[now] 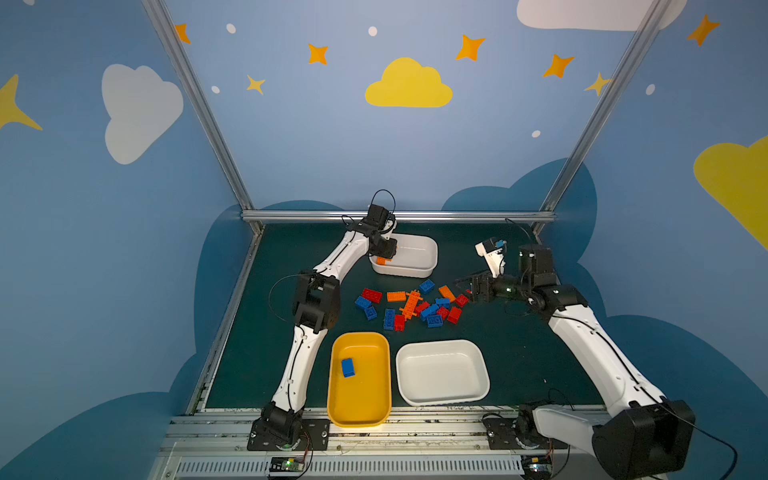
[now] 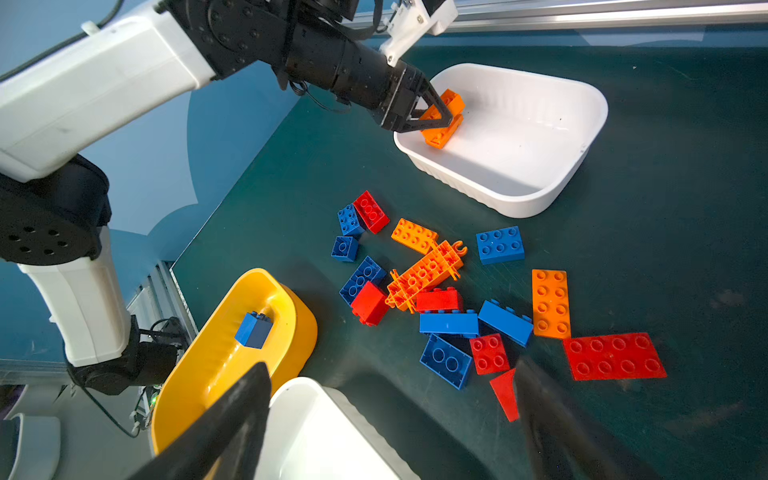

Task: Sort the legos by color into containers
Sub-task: 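Carry the orange brick into the far white bin and open the left gripper, then move the left gripper back over the red and blue bricks in the pile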

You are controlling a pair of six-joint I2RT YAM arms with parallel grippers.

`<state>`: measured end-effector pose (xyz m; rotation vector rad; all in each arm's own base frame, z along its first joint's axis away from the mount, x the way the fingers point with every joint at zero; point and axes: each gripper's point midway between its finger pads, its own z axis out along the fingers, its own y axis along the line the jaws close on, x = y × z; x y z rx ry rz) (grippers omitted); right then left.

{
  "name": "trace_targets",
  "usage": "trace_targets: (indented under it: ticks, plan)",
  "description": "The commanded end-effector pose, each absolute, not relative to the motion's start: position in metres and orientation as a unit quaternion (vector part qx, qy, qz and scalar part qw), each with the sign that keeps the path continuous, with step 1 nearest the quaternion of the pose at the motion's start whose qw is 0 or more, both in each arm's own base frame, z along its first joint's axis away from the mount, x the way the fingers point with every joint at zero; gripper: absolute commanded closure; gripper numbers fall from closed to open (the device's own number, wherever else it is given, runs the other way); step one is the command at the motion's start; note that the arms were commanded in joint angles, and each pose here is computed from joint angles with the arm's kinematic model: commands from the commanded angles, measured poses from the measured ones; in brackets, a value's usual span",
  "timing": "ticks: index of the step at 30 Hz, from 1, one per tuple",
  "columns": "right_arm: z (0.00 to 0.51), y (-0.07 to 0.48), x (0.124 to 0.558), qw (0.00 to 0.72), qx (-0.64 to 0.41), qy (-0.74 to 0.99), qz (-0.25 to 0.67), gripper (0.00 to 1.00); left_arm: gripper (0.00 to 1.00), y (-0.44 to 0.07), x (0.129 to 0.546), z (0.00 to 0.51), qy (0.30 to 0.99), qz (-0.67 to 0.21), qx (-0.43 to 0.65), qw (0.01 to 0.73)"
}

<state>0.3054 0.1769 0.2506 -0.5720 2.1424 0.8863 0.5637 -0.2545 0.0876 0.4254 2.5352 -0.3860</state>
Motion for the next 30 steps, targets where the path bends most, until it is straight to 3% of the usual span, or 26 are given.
trace_targets:
  ticks: [1,6,13,21,30]
  plan:
    - [0.257,0.173,0.301,0.375,-0.220,0.834,0.339,0.10,0.69,-0.257,0.584,0.092,0.937,-0.144,0.110,0.300]
    - [0.255,0.171,0.298,0.372,-0.218,0.838,0.335,0.10,0.64,-0.258,0.594,0.089,0.936,-0.139,0.099,0.307]
    - [0.256,0.170,0.293,0.374,-0.219,0.837,0.336,0.10,0.44,-0.253,0.578,0.106,0.944,-0.130,0.106,0.283]
    - [0.258,0.169,0.286,0.378,-0.227,0.833,0.334,0.10,0.35,-0.249,0.526,0.149,0.955,-0.150,0.086,0.241]
    - [0.255,0.171,0.280,0.372,-0.232,0.830,0.344,0.10,0.29,-0.233,0.463,0.163,0.961,-0.169,-0.041,0.216]
